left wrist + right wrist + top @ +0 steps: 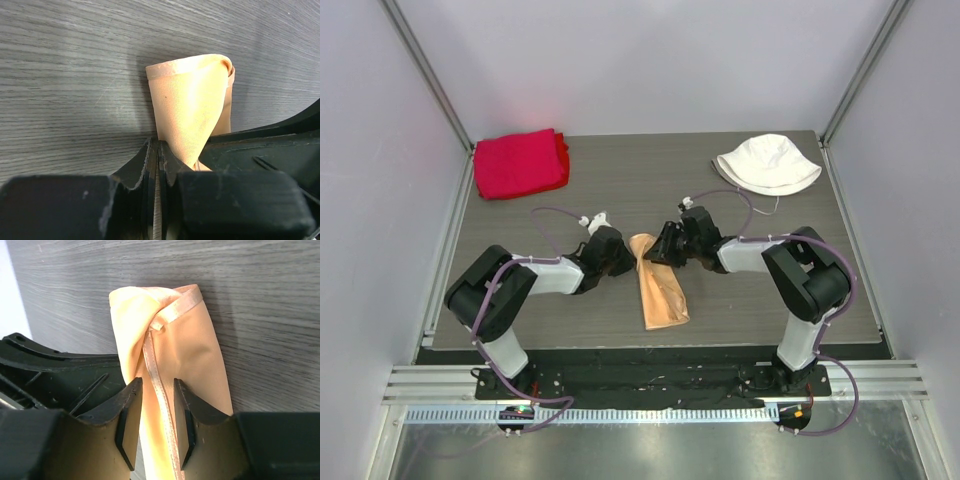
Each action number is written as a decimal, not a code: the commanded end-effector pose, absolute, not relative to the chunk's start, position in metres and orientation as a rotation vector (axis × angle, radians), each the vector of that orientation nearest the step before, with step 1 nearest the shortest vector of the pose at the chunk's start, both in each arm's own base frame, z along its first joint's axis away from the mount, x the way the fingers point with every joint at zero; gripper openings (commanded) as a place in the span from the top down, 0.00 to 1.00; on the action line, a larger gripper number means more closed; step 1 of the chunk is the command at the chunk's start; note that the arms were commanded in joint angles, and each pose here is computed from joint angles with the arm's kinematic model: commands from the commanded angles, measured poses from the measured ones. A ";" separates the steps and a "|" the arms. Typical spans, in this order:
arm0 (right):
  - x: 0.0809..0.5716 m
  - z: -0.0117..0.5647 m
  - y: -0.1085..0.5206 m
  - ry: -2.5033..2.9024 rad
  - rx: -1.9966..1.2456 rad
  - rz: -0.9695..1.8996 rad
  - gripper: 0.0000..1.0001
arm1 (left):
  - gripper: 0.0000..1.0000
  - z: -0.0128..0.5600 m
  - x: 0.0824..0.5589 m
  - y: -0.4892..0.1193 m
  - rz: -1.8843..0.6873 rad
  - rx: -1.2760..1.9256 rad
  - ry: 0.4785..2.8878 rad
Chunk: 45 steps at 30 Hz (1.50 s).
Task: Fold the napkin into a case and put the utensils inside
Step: Stuff the top corner of the smaller-rectangle-folded napkin into the folded napkin.
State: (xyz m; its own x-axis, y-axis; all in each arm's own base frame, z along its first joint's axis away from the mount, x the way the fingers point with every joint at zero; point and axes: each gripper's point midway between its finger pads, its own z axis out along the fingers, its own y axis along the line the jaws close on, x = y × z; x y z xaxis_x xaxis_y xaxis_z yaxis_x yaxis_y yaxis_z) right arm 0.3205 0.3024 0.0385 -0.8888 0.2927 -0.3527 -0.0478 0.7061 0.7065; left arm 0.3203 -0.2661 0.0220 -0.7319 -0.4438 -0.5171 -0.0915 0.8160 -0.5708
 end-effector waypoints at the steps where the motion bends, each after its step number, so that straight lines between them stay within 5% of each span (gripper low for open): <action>1: 0.333 0.061 0.313 2.347 0.199 1.182 0.64 | 0.91 0.002 0.305 -0.247 -0.564 -0.384 2.403; 10: 0.341 0.041 0.321 2.350 0.202 1.215 0.99 | 0.92 -0.003 0.299 -0.251 -0.577 -0.376 2.418; 23: 0.352 0.032 0.324 2.354 0.224 1.206 0.99 | 0.90 0.025 0.297 -0.246 -0.546 -0.271 2.370; 31: 0.351 0.033 0.327 2.352 0.208 1.229 0.99 | 0.72 0.092 0.327 -0.253 -0.453 -0.071 2.283; 45: 0.349 0.035 0.329 2.347 0.204 1.260 0.99 | 0.75 0.085 0.346 -0.278 0.011 0.174 2.279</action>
